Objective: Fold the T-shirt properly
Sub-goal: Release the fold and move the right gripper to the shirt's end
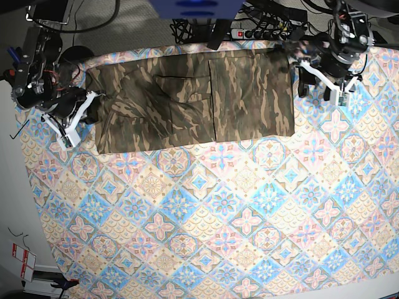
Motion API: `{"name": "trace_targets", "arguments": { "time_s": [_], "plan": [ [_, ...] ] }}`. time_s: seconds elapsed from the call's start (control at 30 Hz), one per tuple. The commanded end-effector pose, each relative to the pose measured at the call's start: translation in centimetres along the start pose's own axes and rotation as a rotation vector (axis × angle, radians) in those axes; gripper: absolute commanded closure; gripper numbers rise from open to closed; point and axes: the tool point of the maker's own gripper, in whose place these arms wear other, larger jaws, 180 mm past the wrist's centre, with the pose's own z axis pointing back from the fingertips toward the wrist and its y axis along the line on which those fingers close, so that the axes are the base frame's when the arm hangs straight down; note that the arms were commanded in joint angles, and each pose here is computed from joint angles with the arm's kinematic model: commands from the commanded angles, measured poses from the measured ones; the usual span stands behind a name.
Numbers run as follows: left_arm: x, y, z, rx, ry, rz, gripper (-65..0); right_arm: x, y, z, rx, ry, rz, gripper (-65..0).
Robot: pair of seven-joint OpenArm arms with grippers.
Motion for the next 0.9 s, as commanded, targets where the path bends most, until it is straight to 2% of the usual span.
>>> {"name": "trace_targets", "arguments": {
  "time_s": [0.0, 0.13, 0.2, 0.3, 0.43, 0.53, 0.6, 0.77, 0.87],
  "plan": [
    [0.0, 0.4, 0.0, -0.005, 0.001, -0.008, -46.6, 0.8, -0.4, 0.4, -0.009, -0.026, 0.012, 0.0],
    [-1.2, 3.7, -0.4, 0.053, 0.025, 0.06, -45.1, 0.1, -0.6, -0.1, -0.002, -0.008, -0.01, 0.0],
    [-2.2, 4.9, -0.4, 0.082, 0.045, 0.096, -40.4, -0.1, -0.8, -0.3, -0.001, -0.01, -0.02, 0.0],
    [-2.9, 4.9, -0.6, 0.06, 0.058, 0.096, -28.8, -0.2, -0.9, -0.5, 0.002, -0.019, -0.034, 0.0],
    [-3.0, 2.9, 0.1, -0.068, 0.043, 0.044, -16.8, -0.8, -1.2, -0.9, 0.006, -0.004, -0.054, 0.0],
    [-2.0, 3.7, 1.4, -0.082, -0.018, 0.061, 0.0, -1.0, -1.2, -1.0, 0.008, 0.0, -0.06, 0.0],
    [-1.5, 4.4, 2.1, -0.078, -0.051, 0.106, 0.0, -1.1, -1.2, -1.1, 0.008, 0.001, -0.061, 0.0],
    [-0.1, 2.8, 2.7, -0.186, -0.092, 0.179, 0.0, -1.0, -1.3, -1.1, 0.008, 0.0, -0.063, 0.0],
    [-0.3, 2.9, 2.5, -0.182, -0.085, 0.182, 0.0, -1.0, -1.3, -1.1, 0.008, 0.001, -0.063, 0.0]
  ]
}}
